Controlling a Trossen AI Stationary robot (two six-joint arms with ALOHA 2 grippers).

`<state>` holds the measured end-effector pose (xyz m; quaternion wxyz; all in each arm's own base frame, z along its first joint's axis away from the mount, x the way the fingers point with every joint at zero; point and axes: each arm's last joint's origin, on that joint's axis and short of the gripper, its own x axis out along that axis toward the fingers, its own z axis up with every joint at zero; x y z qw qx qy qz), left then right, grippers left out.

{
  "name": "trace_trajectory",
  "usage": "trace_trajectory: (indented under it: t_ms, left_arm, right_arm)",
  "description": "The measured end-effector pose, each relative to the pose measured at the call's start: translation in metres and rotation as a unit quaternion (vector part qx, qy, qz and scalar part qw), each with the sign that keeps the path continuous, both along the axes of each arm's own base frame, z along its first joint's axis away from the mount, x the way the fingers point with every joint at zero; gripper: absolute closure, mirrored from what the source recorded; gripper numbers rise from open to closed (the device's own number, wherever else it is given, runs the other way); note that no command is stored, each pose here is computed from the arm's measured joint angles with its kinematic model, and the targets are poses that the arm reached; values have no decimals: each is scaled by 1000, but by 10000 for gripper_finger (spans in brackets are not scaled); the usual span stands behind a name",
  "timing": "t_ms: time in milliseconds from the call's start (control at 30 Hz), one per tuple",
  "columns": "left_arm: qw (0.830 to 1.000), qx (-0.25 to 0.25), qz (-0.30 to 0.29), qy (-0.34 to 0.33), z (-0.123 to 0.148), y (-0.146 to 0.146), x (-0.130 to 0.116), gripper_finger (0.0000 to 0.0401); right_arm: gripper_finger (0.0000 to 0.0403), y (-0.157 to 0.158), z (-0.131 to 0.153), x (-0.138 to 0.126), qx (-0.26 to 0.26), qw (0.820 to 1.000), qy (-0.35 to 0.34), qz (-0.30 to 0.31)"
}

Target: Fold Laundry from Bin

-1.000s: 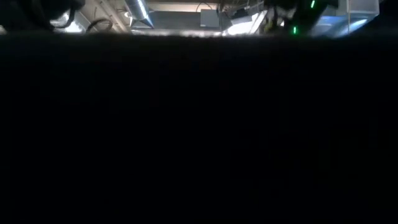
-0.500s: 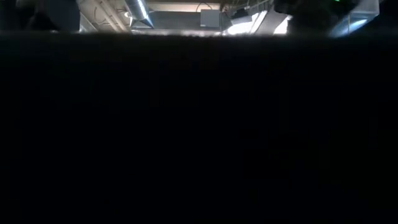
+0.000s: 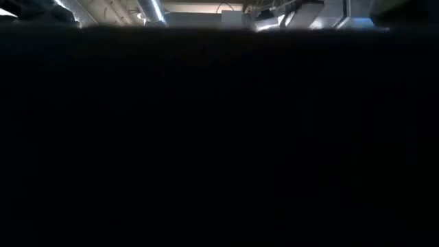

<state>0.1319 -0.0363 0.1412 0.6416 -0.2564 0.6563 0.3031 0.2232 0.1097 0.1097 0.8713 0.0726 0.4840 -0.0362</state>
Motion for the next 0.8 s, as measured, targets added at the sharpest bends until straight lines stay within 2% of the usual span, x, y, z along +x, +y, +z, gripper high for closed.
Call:
trace_trajectory:
  t_ms: [233,300,400,533,633,733,800]
  left_arm:
    - [994,-105,-16,39,0,-6,-4,270]
    - [991,-125,-20,45,1,-8,-4,270]
    - [990,-129,-34,43,8,-9,-1,270]
    - [989,-133,-45,47,37,-13,8,270]
    - [992,-97,-63,41,68,-15,14,270]
    - [997,19,-75,-2,89,-14,19,270]
    - [995,47,-80,-23,90,-15,21,270]
  right_arm:
    - [249,2,6,-8,11,998,64,6]
    - [249,3,14,-5,0,999,50,12]
    - [249,3,24,1,-38,999,23,19]
    - [249,9,48,16,-63,997,-26,37]
    - [249,12,61,23,-86,995,-40,41]
    - [249,12,69,29,-121,989,-81,12]
    - [249,10,68,30,-152,984,-92,-12]
